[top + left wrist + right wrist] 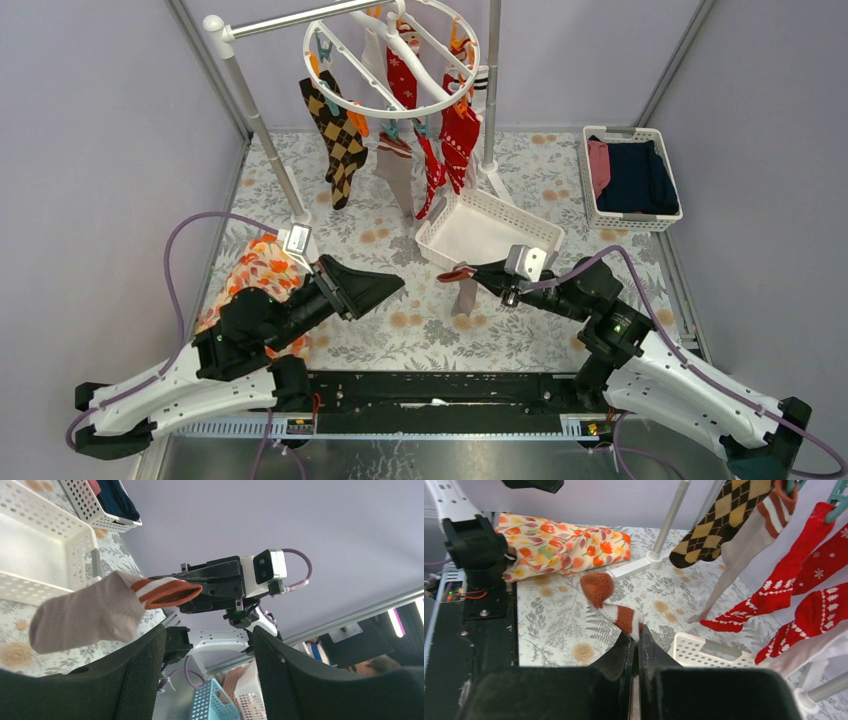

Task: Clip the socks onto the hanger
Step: Pick up the sock from the bin.

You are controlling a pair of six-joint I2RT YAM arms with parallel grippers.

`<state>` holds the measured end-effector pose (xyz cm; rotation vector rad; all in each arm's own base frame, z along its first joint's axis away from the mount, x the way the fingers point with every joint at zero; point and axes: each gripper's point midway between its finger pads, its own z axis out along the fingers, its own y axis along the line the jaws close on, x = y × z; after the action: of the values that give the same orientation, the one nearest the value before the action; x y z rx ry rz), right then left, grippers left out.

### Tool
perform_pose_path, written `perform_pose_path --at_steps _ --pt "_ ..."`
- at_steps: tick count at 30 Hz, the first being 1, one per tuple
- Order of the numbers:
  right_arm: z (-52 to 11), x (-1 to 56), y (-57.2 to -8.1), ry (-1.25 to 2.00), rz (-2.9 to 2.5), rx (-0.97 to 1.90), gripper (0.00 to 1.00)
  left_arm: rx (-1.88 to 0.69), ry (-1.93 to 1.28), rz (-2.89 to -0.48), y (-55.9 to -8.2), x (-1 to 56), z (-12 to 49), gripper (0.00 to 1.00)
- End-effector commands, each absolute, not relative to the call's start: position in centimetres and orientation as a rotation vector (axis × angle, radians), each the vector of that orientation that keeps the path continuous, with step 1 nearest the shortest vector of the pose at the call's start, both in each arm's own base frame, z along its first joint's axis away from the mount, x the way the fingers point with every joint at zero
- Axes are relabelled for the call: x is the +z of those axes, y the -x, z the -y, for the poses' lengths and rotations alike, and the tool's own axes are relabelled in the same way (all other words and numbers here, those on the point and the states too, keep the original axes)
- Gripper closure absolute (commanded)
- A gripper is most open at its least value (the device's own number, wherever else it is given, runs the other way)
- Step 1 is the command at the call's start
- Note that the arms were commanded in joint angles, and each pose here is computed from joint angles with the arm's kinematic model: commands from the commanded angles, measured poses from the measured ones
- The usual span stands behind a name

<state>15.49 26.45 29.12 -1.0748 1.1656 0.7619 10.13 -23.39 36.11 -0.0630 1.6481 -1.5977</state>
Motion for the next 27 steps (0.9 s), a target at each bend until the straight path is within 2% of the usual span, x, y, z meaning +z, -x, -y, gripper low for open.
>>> perform_pose_path --at_steps 1,6,12,14,16,21,27 --pt "-26.3 31.2 -16.8 1.016 -1.074 0.676 1.0 -1.71 0.227 -1.64 -11.0 36.3 24.7 0.32" --pt "-26.1 31.5 -17.2 1.001 -1.024 0.634 1.0 -1.775 0.257 -1.69 -11.4 35.6 27.9 0.37" --pt "-25.9 32.2 -17.5 0.986 -0.975 0.59 1.0 -1.815 0.414 -1.733 -12.3 33.5 28.6 0.56" --pt "-26.1 32.1 -17.4 0.989 -0.962 0.6 1.0 -1.859 0.466 -1.724 -12.4 32.5 28.8 0.57" --pt "-26.2 31.9 -17.3 0.995 -0.96 0.608 1.0 -1.838 0.468 -1.715 -12.8 32.0 28.9 0.56" --pt "-26.3 31.6 -17.1 1.011 -0.958 0.613 1.0 -1.771 0.452 -1.657 -13.7 32.7 28.3 0.41" --pt "-26.4 31.7 -16.7 1.022 -0.937 0.625 1.0 -1.782 0.472 -1.633 -14.4 32.8 28.8 0.41"
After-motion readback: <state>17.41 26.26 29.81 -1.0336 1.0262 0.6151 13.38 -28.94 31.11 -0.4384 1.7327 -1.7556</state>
